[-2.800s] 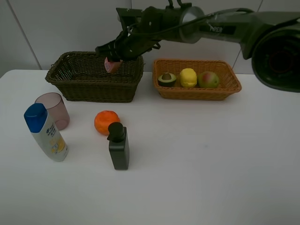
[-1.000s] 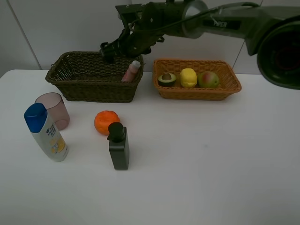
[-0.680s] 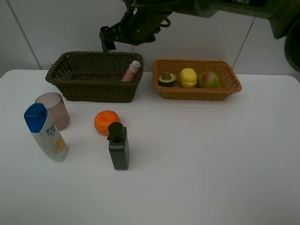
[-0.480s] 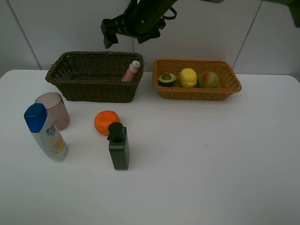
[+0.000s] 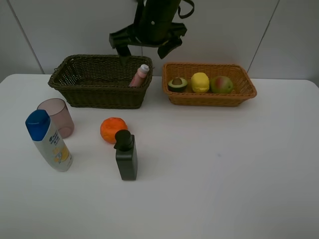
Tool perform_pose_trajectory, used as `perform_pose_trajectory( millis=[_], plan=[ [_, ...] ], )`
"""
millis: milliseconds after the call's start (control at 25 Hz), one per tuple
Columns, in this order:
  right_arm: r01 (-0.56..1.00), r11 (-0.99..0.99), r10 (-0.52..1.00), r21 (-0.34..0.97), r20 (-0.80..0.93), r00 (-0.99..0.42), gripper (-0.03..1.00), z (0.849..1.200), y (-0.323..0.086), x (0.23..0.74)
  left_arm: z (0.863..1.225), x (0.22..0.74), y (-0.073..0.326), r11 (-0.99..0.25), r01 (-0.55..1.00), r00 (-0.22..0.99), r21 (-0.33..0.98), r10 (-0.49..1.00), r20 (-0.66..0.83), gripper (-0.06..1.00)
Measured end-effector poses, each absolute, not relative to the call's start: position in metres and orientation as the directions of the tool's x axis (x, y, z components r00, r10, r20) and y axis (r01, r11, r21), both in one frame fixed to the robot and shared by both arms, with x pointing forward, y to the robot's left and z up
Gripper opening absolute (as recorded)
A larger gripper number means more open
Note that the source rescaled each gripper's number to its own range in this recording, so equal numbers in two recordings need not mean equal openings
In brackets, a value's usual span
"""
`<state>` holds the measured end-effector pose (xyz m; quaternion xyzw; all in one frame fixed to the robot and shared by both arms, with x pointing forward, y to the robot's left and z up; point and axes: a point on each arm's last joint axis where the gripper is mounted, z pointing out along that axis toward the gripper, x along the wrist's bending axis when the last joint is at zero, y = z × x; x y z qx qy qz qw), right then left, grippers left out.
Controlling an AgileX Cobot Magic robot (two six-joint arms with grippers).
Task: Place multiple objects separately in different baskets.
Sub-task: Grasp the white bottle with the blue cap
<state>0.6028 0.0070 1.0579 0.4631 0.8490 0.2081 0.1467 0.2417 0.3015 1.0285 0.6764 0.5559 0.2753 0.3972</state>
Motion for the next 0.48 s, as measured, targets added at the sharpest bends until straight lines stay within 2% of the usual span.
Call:
perform_pose_trajectory(
  millis=[240, 480],
  plan=[
    [0.762, 0.506, 0.856, 0.404, -0.128, -0.500, 1.00, 1.060, 0.020, 0.574, 1.029, 0.242, 0.301, -0.066, 0.533, 0.230, 0.843, 0.971, -0.069, 1.00],
    [0.733, 0.516, 0.845, 0.443, -0.120, -0.522, 1.00, 1.083, 0.023, 0.555, 1.029, 0.242, 0.301, -0.066, 0.533, 0.230, 0.843, 0.971, -0.069, 1.00]
  ],
)
